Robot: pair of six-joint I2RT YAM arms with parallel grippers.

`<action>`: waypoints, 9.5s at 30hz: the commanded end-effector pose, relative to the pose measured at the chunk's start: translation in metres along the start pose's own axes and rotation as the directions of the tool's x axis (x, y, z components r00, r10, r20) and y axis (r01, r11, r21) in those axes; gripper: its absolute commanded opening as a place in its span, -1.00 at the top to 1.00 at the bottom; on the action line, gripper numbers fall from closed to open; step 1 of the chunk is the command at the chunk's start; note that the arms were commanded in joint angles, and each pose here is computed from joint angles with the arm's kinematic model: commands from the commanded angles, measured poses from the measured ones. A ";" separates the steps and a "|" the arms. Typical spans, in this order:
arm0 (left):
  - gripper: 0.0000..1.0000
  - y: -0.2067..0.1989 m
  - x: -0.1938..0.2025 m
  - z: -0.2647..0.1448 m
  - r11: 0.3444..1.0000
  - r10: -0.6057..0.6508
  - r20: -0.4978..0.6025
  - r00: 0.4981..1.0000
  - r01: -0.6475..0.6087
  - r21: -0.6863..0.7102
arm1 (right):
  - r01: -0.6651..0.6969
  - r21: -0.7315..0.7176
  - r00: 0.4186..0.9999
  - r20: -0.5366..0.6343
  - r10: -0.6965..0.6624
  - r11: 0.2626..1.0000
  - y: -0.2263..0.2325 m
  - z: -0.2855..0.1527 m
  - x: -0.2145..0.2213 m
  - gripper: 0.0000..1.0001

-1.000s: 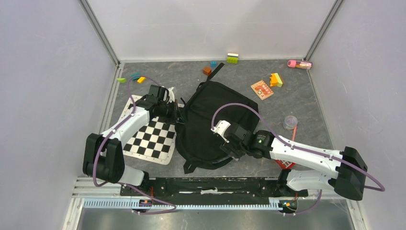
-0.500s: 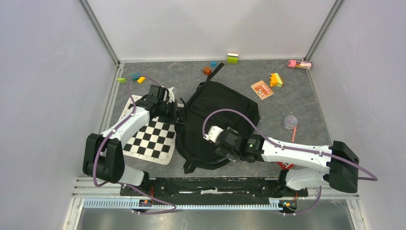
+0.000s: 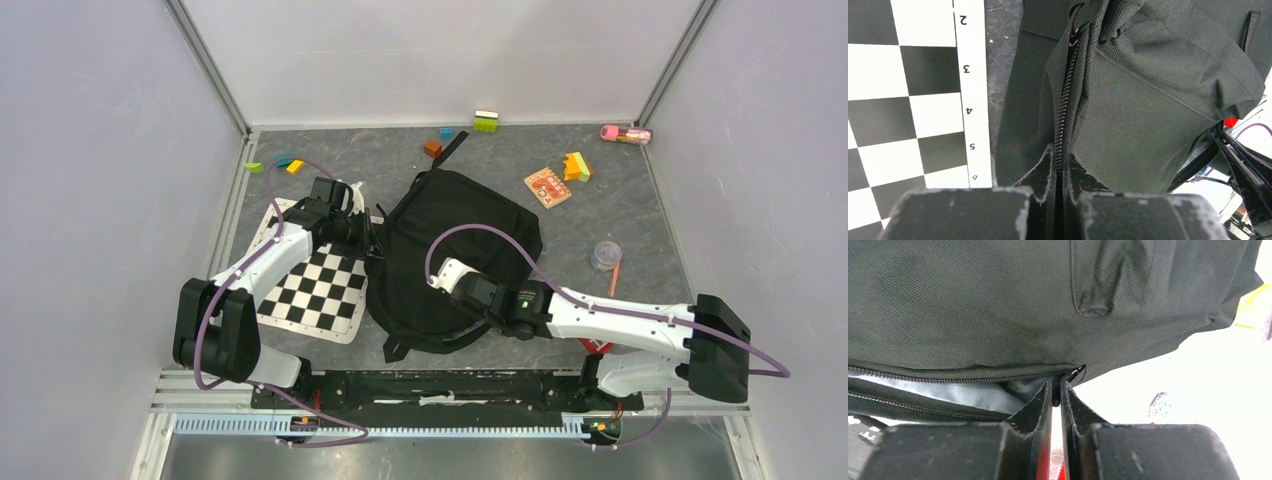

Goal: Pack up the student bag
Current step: Zip the student bag at the center of the board.

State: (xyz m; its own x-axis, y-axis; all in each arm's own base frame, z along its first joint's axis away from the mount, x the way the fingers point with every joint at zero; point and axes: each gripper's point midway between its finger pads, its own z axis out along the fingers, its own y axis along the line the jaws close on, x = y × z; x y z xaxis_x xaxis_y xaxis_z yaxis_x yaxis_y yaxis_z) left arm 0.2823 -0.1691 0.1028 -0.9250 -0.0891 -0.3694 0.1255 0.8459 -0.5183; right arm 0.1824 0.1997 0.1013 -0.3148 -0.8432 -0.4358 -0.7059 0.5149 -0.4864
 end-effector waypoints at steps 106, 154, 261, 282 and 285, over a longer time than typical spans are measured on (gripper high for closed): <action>-0.79 -0.040 0.139 -0.050 0.946 -0.310 0.017 0.951 0.307 0.102 | -0.553 0.013 0.751 0.441 0.492 0.833 -0.034 -0.004 -0.049 -0.93; -0.34 -0.048 0.105 -0.105 0.999 -0.039 0.173 0.984 0.037 0.016 | -0.564 -0.026 0.745 0.414 0.522 0.825 -0.018 0.007 -0.021 -0.90; 0.96 -0.037 0.066 -0.087 0.990 -0.108 0.427 0.898 0.136 -0.035 | -0.824 -0.028 0.492 0.463 0.738 0.566 -0.088 -0.007 -0.003 1.00; 0.96 -0.134 0.084 -0.095 0.902 0.058 0.299 0.953 -0.178 0.394 | -0.022 -0.397 0.570 0.749 0.337 0.918 -0.020 -0.089 -0.127 -0.87; 0.96 -0.135 0.079 -0.099 0.903 0.027 0.319 0.947 -0.160 0.398 | 0.096 -0.365 0.502 0.821 0.272 0.926 0.010 -0.099 -0.137 -0.87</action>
State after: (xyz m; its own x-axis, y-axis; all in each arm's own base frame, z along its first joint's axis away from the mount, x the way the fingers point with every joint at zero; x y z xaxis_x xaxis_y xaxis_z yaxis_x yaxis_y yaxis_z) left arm 0.1504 -0.2276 0.1868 -0.8106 -0.1726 -0.5596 0.3288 0.6566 -0.6788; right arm 0.1923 0.2647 0.2068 -0.0621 -0.2428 -0.9681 -0.8291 0.5525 -0.0854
